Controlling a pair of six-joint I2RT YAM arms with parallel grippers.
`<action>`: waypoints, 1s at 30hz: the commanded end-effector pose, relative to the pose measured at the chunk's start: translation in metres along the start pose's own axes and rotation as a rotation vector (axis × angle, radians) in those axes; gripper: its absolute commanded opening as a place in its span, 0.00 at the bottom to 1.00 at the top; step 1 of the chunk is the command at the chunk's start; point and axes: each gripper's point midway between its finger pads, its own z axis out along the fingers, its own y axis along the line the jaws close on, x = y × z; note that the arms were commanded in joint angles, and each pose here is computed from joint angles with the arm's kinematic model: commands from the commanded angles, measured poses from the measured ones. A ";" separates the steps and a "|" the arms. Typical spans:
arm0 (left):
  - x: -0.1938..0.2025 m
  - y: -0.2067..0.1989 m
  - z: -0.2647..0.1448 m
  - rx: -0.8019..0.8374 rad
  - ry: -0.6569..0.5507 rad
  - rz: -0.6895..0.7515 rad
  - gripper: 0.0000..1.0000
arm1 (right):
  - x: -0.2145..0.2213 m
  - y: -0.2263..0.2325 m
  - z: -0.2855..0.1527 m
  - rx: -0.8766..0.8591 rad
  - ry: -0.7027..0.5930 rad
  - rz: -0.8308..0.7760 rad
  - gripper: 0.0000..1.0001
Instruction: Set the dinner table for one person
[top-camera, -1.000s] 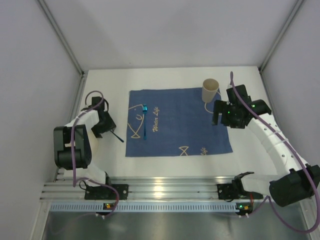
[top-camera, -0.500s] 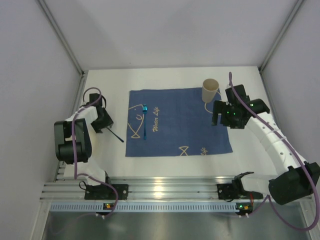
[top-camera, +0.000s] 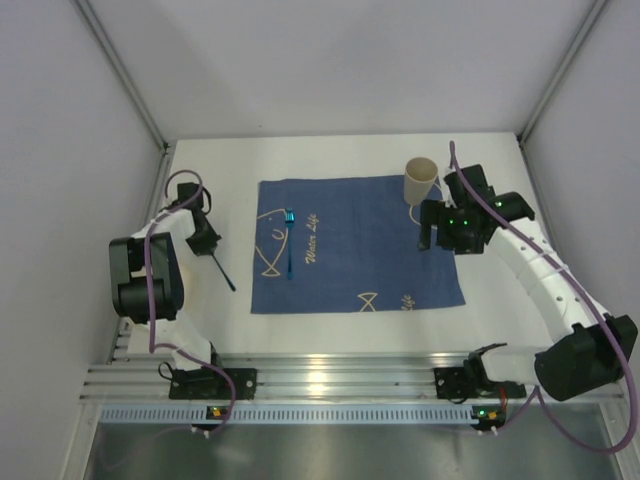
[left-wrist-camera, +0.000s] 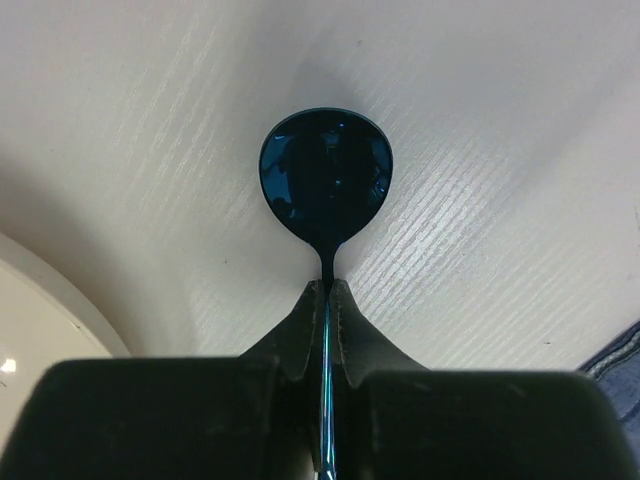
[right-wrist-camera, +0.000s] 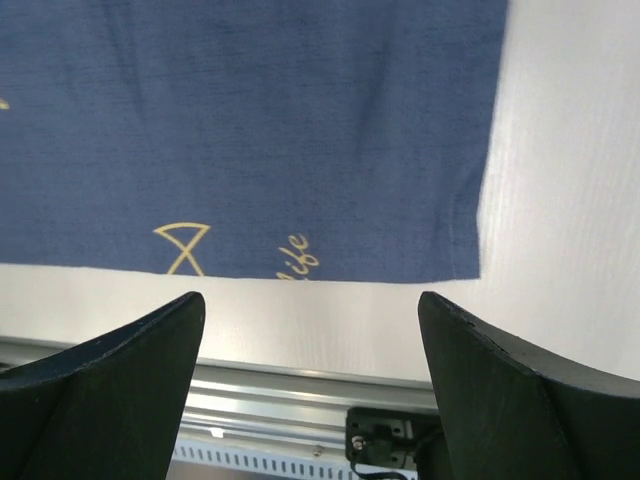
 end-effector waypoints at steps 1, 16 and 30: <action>0.011 0.006 0.001 -0.006 0.048 0.007 0.00 | -0.023 0.044 -0.022 -0.188 -0.086 -0.107 0.88; 0.030 -0.181 -0.181 0.362 -0.081 0.175 0.00 | 0.003 0.196 -0.036 -0.669 -0.076 -0.265 0.86; 0.132 -0.294 -0.285 0.637 0.025 0.332 0.00 | 0.011 0.224 -0.025 -0.790 -0.110 -0.196 0.81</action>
